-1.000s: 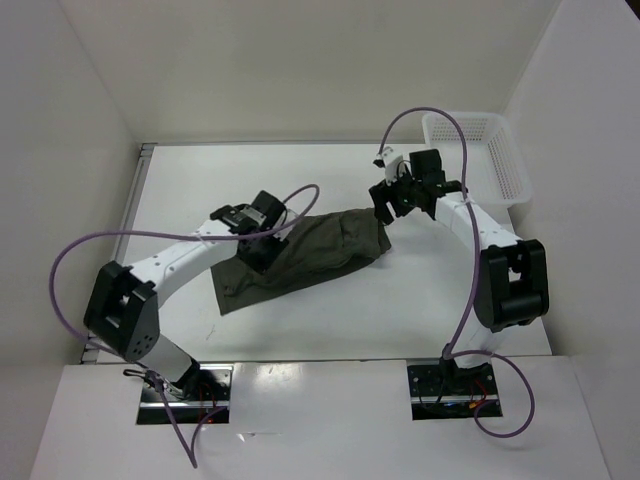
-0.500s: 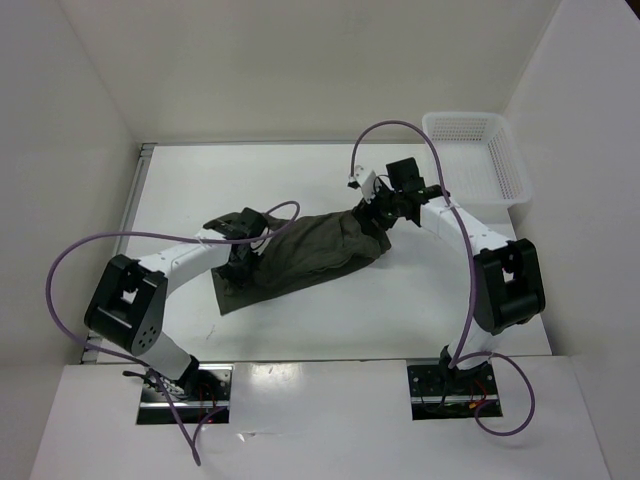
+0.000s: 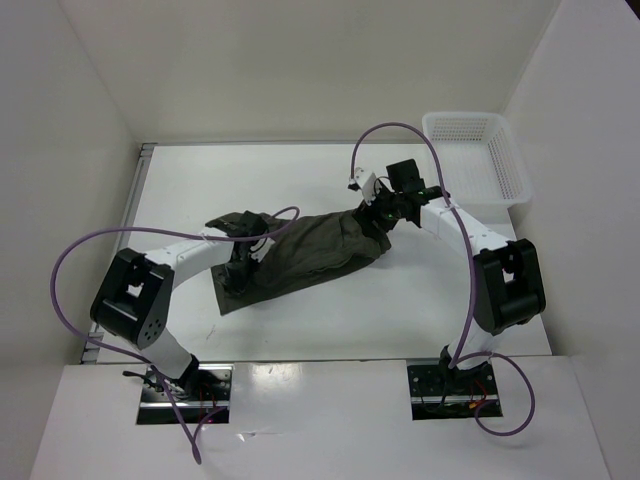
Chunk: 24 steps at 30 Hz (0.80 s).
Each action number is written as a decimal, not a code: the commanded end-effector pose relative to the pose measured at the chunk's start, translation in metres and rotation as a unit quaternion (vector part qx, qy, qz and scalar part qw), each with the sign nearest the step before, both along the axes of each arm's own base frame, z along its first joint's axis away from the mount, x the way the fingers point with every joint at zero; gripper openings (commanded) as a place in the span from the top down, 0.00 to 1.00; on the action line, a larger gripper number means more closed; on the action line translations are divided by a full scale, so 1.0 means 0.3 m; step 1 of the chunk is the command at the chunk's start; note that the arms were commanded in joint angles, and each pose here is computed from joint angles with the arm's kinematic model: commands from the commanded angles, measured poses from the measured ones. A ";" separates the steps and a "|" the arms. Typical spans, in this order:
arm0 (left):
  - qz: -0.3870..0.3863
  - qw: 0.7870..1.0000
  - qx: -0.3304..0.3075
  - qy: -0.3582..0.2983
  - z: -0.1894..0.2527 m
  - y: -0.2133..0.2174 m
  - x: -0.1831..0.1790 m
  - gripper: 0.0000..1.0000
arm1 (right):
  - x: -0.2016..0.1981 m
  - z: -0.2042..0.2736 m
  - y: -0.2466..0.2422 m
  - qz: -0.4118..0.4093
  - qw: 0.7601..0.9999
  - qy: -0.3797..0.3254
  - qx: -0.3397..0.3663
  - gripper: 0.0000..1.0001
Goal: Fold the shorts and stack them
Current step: Fold the shorts
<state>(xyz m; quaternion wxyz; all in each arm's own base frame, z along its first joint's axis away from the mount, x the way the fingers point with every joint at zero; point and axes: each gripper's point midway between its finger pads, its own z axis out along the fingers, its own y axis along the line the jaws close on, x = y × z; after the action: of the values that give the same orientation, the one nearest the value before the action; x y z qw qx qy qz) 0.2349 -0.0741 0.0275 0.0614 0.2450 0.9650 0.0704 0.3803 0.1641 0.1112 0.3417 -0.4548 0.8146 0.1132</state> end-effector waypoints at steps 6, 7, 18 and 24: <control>0.019 0.998 0.022 -0.052 0.087 0.044 0.076 0.98 | -0.002 0.047 0.016 0.008 1.000 -0.026 0.009 0.24; 0.019 0.998 0.022 -0.052 0.087 0.044 0.077 0.99 | 0.007 0.053 0.019 0.008 0.999 -0.032 0.011 0.24; 0.000 0.999 0.022 -0.049 0.172 0.075 -0.067 0.99 | 0.051 0.009 0.035 -0.010 0.999 -0.043 -0.008 0.24; -0.020 0.999 0.040 0.001 0.079 0.097 -0.175 0.97 | 0.079 0.013 0.033 -0.017 0.998 -0.051 -0.013 0.24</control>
<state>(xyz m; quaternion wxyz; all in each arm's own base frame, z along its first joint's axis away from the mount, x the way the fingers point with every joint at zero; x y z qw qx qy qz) 0.2002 -0.0500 0.0566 0.0847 0.2545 0.9576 0.1048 0.3875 0.1657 0.1025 0.3477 -0.4520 0.8172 0.0835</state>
